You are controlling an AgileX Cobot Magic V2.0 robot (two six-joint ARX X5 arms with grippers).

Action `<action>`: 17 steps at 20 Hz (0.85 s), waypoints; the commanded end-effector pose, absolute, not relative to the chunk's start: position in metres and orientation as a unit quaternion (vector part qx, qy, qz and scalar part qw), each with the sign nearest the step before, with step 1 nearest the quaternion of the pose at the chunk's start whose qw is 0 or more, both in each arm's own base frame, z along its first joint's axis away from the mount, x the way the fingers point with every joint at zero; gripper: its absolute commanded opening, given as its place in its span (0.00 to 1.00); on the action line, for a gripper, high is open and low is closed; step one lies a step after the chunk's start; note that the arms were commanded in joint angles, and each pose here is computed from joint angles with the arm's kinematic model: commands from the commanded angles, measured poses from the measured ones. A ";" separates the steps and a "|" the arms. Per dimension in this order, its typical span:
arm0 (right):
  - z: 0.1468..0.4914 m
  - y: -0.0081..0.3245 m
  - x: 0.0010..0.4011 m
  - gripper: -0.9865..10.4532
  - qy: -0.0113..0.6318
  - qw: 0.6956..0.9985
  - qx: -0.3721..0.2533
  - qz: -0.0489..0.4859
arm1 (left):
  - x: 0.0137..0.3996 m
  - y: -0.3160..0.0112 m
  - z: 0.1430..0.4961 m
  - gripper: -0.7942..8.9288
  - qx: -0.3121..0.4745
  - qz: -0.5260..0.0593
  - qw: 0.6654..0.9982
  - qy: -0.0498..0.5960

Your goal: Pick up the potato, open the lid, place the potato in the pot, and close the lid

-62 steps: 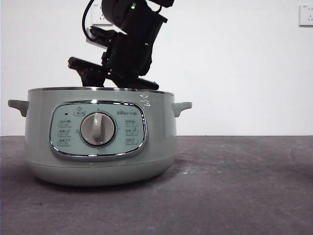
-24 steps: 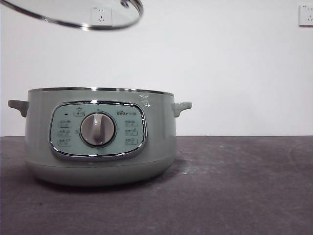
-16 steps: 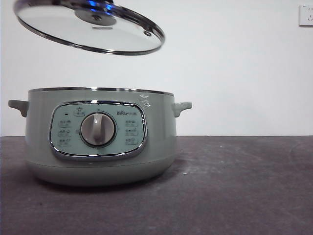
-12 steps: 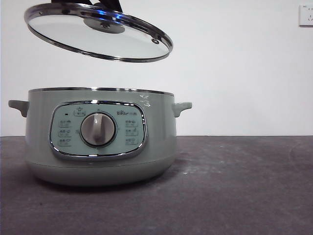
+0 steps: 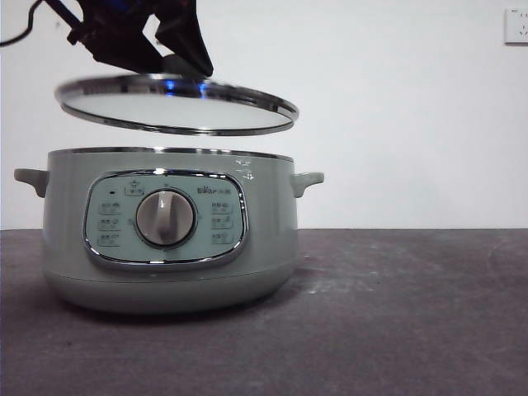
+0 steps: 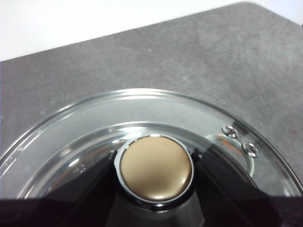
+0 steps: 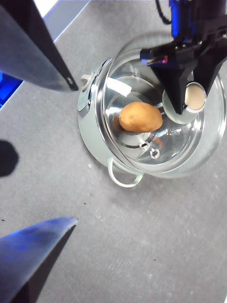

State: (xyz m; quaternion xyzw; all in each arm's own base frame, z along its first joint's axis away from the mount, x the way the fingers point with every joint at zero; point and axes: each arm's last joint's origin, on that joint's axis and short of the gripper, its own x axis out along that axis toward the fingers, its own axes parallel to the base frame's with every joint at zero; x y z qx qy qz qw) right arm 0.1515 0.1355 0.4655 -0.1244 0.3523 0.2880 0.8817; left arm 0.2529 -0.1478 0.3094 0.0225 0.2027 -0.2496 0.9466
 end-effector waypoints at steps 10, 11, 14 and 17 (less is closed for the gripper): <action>0.466 0.136 0.151 0.47 0.355 0.883 -0.116 0.286 | 0.255 -0.149 0.290 0.07 0.015 -0.235 0.953 0.193; 0.466 0.136 0.151 0.47 0.355 0.883 -0.116 0.286 | 0.255 -0.148 0.287 0.07 0.015 -0.235 0.952 0.194; 0.466 0.136 0.151 0.47 0.355 0.883 -0.116 0.286 | 0.252 -0.147 0.275 0.07 0.015 -0.234 0.950 0.208; 0.466 0.136 0.151 0.47 0.355 0.883 -0.115 0.286 | 0.251 -0.147 0.271 0.07 0.018 -0.234 0.947 0.218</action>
